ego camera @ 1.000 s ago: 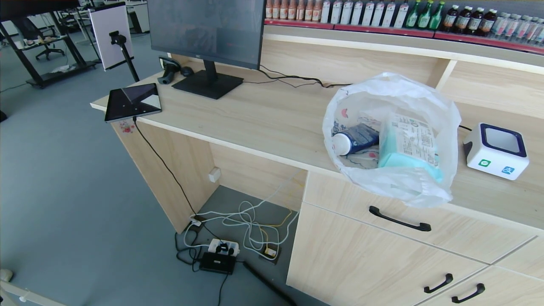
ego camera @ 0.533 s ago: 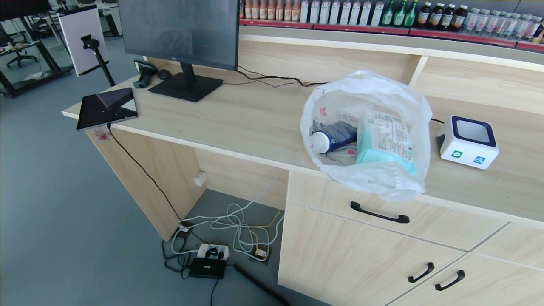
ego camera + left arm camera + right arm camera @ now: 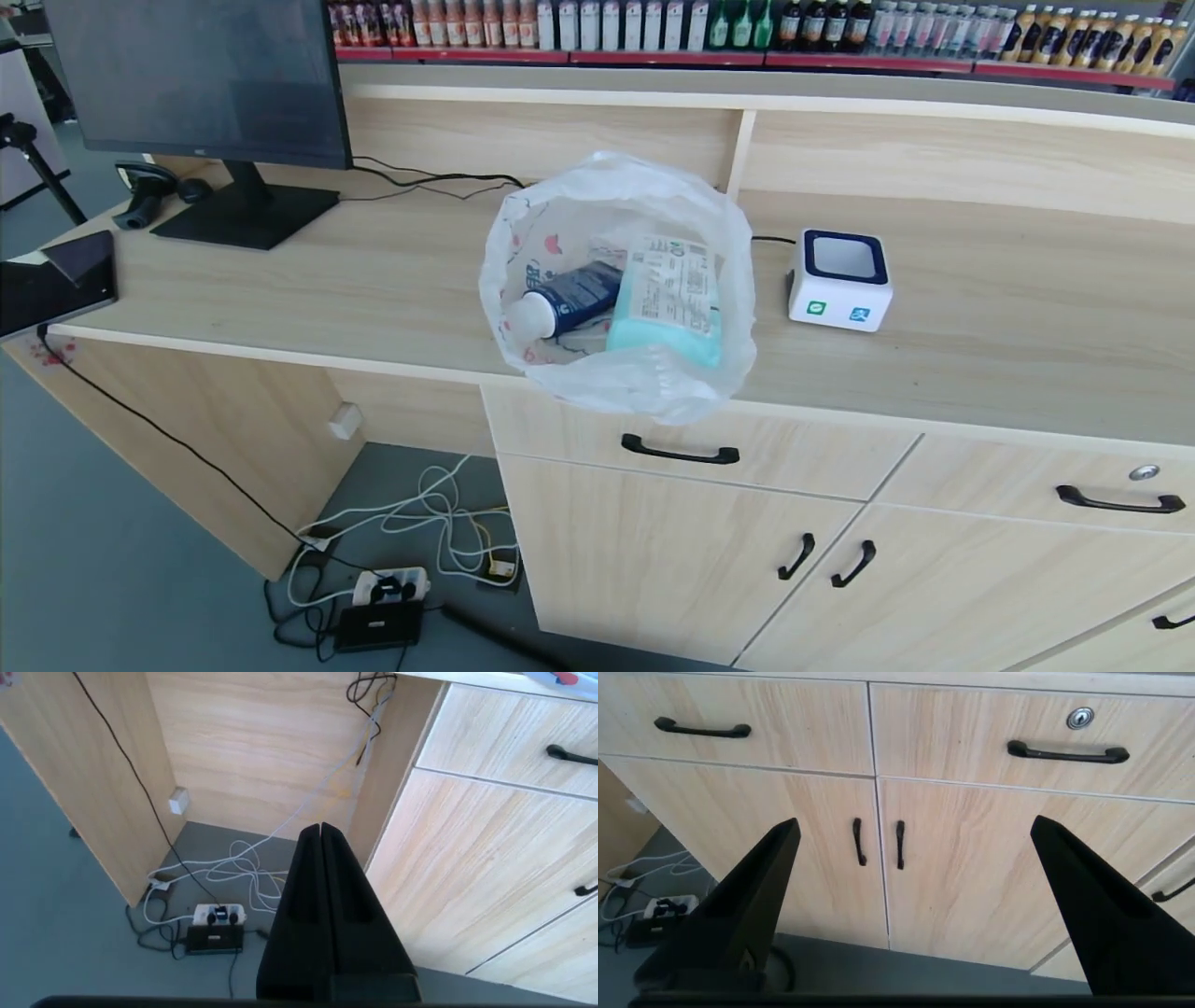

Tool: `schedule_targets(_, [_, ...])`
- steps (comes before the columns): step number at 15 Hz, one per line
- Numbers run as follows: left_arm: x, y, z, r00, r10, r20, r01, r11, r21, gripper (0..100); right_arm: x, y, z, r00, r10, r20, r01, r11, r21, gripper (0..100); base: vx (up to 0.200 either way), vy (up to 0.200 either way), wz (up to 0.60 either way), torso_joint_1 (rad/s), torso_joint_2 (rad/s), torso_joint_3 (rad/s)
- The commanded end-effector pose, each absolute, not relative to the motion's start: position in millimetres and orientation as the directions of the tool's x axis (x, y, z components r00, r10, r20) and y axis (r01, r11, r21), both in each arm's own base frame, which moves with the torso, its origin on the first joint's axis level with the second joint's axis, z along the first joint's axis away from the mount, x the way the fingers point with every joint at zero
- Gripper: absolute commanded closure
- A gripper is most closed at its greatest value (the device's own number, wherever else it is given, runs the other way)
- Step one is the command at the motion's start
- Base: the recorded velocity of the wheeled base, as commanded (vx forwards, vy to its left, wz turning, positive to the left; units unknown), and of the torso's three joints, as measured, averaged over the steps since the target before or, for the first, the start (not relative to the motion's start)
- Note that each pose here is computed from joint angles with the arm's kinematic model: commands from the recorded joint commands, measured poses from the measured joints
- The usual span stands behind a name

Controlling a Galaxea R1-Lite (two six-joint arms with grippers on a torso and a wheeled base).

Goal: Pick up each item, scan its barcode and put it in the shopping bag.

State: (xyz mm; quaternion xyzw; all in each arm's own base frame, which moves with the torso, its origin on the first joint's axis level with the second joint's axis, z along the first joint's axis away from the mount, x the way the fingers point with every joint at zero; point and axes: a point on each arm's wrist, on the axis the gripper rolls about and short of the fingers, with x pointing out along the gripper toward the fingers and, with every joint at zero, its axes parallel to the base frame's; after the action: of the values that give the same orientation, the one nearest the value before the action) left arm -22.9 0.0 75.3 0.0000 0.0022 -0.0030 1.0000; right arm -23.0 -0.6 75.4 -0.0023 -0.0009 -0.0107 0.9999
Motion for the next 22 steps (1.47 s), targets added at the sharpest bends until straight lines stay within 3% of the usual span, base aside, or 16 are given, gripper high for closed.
schedule_targets(1, [-22.9,0.0,75.3,1.0,-0.006,-0.005,0.006,1.0,0.0,100,-22.8,-0.6,75.5,1.0,-0.021,0.0,0.021,1.0,-0.005,0,0.0,-0.2,0.0,0.002,0.0,0.002])
schedule_targets(3, [-22.9,0.0,75.3,1.0,-0.006,-0.005,0.006,1.0,-0.002,100,-22.8,-0.6,75.6,1.0,-0.021,0.002,0.021,1.0,-0.003,0,0.0,-0.2,0.0,0.002,0.0,-0.002])
schedule_targets(7, [-22.9,0.0,75.3,1.0,-0.006,-0.005,0.006,1.0,0.0,100,-22.8,-0.6,75.6,1.0,-0.021,0.002,0.021,1.0,-0.003,0,0.0,-0.2,-0.6,0.004,0.0,0.002])
schedule_targets(10, [-22.9,0.0,75.3,1.0,-0.006,-0.005,0.006,1.0,-0.002,100,-22.8,-0.6,75.6,1.0,-0.021,0.002,0.021,1.0,-0.003,0,0.0,-0.2,0.0,0.005,0.0,0.004])
schedule_targets(13, [-22.9,0.0,75.3,1.0,-0.006,-0.005,0.006,1.0,-0.008,100,-22.8,-0.6,75.6,1.0,-0.021,0.002,0.021,1.0,-0.005,0,0.0,0.0,0.0,0.0,0.0,0.0])
schedule_targets(22, [-22.9,0.0,75.3,1.0,-0.006,-0.005,0.006,1.0,-0.006,100,-22.8,-0.6,75.5,1.0,-0.021,0.0,0.021,1.0,-0.005,0,-0.2,0.0,0.0,0.0,0.0,0.002])
